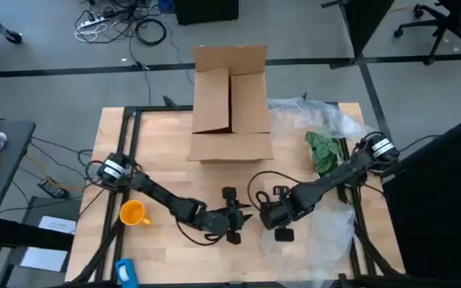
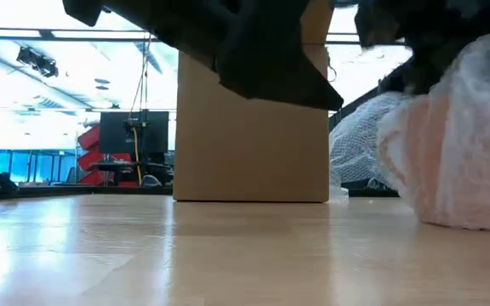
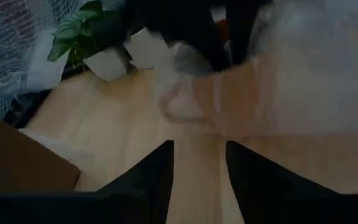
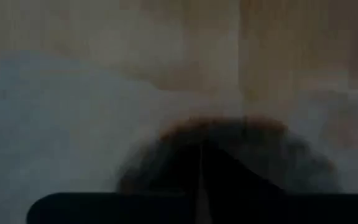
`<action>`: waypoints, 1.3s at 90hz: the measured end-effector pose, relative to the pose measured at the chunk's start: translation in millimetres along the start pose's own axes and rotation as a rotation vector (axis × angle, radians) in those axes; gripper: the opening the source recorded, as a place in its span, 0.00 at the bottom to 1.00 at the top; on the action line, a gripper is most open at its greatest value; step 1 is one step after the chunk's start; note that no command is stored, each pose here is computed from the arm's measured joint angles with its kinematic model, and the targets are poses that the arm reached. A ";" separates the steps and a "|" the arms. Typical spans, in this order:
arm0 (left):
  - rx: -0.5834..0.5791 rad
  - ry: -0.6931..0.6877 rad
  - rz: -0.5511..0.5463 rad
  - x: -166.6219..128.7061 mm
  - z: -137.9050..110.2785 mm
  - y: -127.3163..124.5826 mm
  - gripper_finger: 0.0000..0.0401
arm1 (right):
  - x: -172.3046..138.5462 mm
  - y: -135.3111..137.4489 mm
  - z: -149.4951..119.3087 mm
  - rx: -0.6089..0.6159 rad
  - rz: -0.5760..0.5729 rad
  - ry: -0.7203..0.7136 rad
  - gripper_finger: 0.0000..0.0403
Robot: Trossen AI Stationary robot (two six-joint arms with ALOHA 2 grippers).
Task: Wrap mug
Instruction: Wrap the orange cup with the bubble wrap
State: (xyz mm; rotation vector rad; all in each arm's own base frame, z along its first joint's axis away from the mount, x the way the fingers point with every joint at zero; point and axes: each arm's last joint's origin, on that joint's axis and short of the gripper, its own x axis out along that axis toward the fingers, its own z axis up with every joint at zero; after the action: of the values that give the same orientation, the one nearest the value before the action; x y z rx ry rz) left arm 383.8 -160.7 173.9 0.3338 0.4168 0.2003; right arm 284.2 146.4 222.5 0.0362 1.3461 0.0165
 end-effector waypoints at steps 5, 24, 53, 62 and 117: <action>0.001 0.000 0.001 0.2 0.0 0.2 0.33 | -12.5 -0.1 1.6 -0.003 -0.018 0.029 0.00; 0.013 0.005 0.000 0.3 -0.6 0.3 0.33 | -43.2 15.6 3.4 -0.002 0.028 0.042 0.00; -0.005 -0.015 -0.107 6.5 0.5 5.8 0.33 | -15.7 11.7 -7.6 0.067 -0.006 0.063 0.00; -0.015 -0.022 -0.105 9.6 -0.1 7.6 0.33 | 4.7 1.4 -6.5 0.071 0.004 0.048 0.00; -0.022 0.018 -0.111 28.0 -19.2 6.6 0.33 | -12.3 -12.3 9.3 0.062 0.026 0.056 0.00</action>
State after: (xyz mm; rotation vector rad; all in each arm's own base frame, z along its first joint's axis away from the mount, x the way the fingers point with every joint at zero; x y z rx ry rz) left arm 399.9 -142.1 149.5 0.2860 0.4494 0.0993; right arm 290.4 133.5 236.1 0.1059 1.4017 -0.0025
